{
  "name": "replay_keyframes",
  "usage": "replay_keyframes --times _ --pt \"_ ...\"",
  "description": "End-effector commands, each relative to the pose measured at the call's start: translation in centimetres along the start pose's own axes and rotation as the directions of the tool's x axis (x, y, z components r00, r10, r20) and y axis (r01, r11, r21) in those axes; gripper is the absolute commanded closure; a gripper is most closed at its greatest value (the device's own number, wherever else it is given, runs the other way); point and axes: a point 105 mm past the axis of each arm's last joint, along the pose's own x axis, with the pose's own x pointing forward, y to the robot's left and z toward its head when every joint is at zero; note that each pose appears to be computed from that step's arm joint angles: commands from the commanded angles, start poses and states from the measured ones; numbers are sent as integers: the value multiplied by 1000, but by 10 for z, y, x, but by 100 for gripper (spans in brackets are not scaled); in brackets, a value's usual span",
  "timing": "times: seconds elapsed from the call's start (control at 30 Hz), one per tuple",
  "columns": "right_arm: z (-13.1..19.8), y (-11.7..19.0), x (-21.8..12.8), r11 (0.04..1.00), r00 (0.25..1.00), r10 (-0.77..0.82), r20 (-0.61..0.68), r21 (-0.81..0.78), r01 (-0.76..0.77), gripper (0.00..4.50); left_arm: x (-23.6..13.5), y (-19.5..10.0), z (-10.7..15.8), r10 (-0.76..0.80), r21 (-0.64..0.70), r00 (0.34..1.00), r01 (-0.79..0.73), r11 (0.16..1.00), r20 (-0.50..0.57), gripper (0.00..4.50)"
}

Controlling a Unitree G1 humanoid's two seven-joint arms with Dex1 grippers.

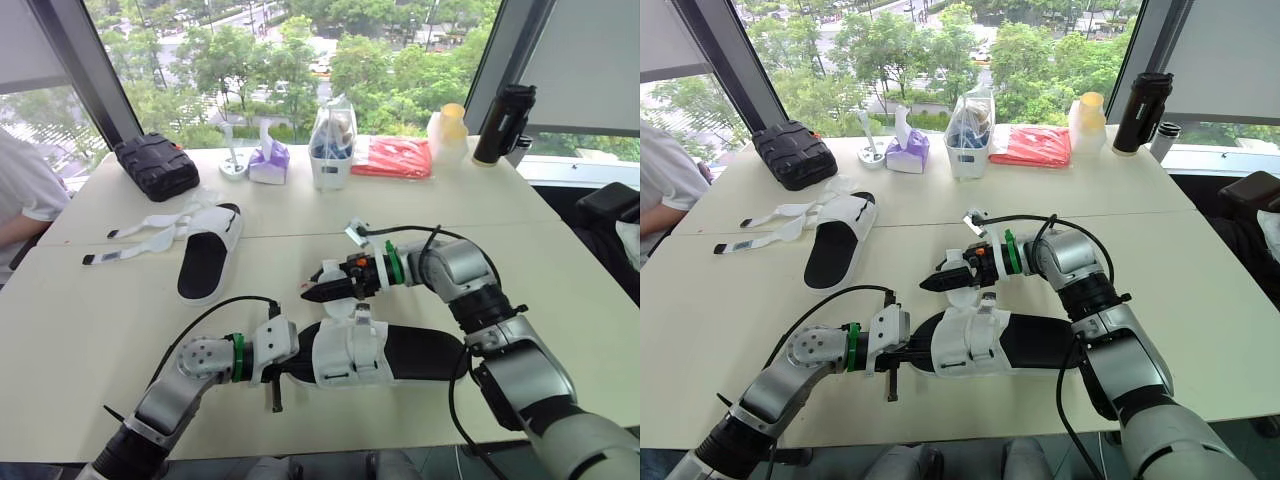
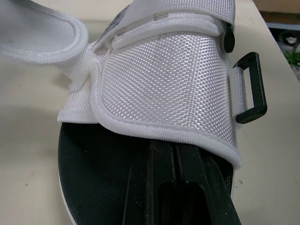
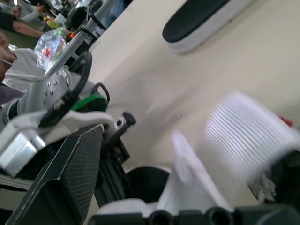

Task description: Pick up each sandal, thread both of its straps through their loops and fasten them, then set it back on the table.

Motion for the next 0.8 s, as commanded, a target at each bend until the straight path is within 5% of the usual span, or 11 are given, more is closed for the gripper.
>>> replay_keyframes --times 0.03,0.4,0.5,0.73,0.8 --pt "32 8 -2 998 997 28 73 -52 -24 6 6 -26 -47 -80 -136 985 60 989 -151 450" --pt "48 8 -2 998 994 48 97 -56 -43 6 7 -25 -47 -77 -130 986 57 990 -147 450" --pt "52 9 -2 997 993 54 106 -55 -49 92 7 -26 -47 -77 -129 986 58 990 -146 450" --pt "59 15 -7 995 989 77 127 -66 -69 435 8 -27 -47 -79 -130 986 60 990 -144 450" --pt "61 19 -8 994 988 86 130 -74 -76 444 9 -28 -47 -81 -129 986 62 990 -143 450"
